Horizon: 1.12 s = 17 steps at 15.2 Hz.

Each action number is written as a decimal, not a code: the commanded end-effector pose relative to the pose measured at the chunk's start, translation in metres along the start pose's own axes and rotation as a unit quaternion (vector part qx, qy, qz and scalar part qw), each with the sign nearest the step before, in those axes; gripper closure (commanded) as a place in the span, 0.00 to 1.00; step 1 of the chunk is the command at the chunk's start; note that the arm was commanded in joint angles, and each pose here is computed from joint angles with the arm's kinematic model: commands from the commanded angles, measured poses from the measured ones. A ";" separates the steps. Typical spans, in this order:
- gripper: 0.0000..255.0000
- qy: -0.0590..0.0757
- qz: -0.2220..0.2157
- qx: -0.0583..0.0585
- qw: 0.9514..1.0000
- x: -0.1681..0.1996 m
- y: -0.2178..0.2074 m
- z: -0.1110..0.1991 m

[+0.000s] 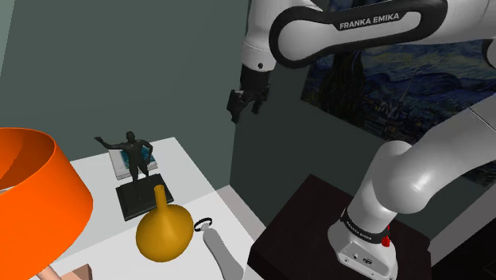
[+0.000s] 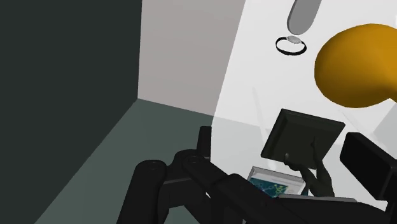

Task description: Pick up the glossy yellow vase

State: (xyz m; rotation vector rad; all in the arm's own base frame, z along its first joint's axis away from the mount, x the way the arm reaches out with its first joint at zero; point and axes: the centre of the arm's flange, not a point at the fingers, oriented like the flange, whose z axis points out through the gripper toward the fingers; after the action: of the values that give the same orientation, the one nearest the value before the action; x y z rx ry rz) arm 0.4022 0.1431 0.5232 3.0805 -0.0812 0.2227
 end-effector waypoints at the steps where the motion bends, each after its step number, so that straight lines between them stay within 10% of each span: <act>1: 0.00 -0.002 -0.003 0.003 1.000 0.005 -0.022 0.013; 17: 0.00 -0.023 -0.030 0.022 0.999 0.046 -0.195 0.120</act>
State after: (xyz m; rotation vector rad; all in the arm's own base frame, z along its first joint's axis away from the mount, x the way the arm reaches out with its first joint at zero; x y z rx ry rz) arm 0.4715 0.3142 0.4117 3.1230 0.0096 0.1555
